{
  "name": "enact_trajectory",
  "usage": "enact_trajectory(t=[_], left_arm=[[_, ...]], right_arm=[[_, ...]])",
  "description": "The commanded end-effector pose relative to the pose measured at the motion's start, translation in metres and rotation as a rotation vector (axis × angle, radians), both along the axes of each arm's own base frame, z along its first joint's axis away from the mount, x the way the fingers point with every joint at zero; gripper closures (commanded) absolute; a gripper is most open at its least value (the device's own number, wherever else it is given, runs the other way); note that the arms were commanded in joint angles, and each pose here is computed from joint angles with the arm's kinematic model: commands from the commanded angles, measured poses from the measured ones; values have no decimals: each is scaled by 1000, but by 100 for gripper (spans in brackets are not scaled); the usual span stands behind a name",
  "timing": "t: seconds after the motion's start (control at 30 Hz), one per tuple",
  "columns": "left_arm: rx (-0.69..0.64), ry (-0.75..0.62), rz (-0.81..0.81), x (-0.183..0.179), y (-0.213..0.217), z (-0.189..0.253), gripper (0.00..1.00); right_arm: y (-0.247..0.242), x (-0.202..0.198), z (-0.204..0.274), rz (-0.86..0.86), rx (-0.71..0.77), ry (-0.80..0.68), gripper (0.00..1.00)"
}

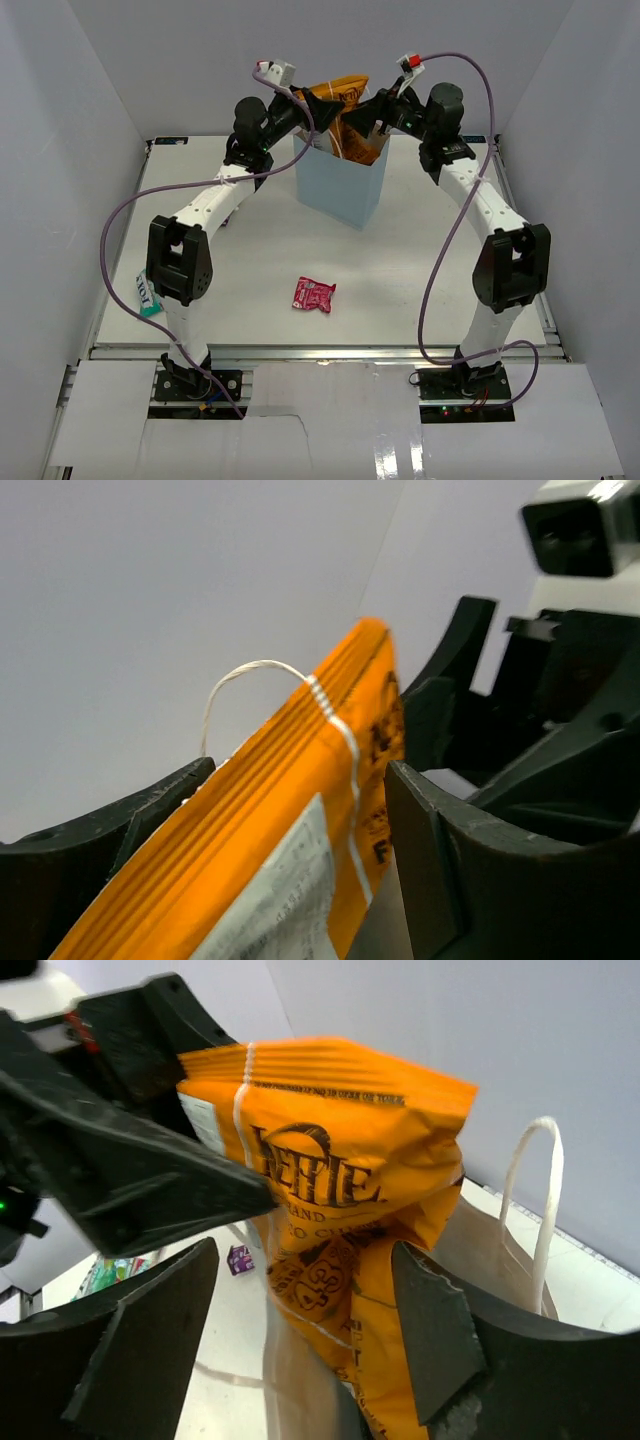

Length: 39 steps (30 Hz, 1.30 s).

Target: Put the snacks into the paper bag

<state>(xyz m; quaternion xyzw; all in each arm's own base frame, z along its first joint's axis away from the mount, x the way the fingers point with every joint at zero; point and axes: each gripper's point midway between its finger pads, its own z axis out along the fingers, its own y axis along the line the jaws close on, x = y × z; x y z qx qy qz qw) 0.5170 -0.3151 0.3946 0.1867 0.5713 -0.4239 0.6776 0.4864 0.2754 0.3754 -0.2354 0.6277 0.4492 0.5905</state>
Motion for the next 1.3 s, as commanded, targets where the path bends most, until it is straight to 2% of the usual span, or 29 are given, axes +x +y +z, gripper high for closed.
enact_trajectory(t=[0.0,0.3,0.43,0.63,1.27], left_arm=[[-29,-60,-11,-27,8,42,21],[-37,-30,-13,-31,9,37,21],[-39,-12,-11,-34,11,32,21],[-33,-9,2,-42,17,31,21],[-89,-74,82,-75,48,97,12]], right_arm=[[-21,-28,57,-27,-10,-174,23],[-73,-60,24,-119,-134,-110,13],[-78,-74,-3,-100,-159,-77,12],[-76,-85,-8,-67,-160,-68,11],[-79,-105,-22,-45,-219,-61,11]])
